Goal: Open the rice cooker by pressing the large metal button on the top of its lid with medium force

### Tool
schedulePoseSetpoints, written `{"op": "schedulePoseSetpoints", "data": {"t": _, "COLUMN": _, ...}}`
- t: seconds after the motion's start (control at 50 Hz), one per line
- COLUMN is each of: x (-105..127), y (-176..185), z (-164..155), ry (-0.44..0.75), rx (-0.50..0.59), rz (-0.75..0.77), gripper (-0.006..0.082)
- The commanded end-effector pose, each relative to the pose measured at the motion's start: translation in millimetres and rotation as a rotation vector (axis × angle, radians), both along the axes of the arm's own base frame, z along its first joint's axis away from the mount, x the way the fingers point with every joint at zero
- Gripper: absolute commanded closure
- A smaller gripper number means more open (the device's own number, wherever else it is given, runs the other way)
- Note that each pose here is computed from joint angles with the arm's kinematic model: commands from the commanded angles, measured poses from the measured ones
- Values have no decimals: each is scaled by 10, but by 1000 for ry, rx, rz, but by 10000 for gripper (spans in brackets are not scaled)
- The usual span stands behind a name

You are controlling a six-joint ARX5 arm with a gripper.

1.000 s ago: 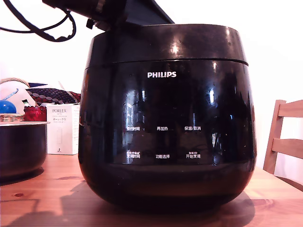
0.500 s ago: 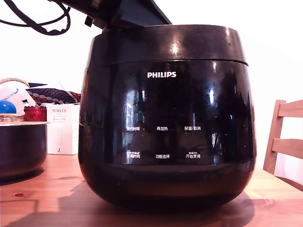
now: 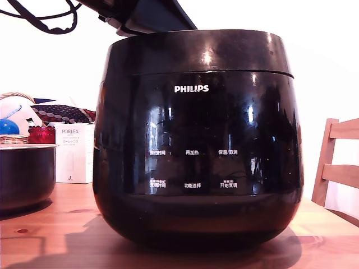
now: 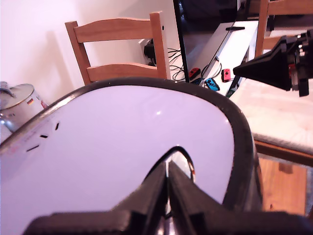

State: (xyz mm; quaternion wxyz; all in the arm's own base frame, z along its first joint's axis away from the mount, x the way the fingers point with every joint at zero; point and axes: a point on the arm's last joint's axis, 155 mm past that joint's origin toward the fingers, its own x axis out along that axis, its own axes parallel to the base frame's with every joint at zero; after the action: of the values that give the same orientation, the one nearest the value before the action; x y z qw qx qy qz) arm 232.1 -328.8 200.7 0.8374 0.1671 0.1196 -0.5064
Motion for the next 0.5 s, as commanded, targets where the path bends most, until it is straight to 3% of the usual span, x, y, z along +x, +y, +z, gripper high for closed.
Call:
{"op": "schedulePoseSetpoints", "data": {"t": 0.0, "x": -149, "y": 295, "z": -1065, "ry": 184, "rx": 249, "rz": 23, "gripper": 787}}
{"op": "schedulePoseSetpoints", "data": {"t": 0.18, "x": -30, "y": 120, "z": -763, "ry": 105, "rx": 126, "rz": 20, "gripper": 787}}
{"op": "schedulePoseSetpoints", "data": {"t": 0.48, "x": 78, "y": -52, "z": 99, "ry": 19, "rx": -201, "rz": 42, "gripper": 786}}
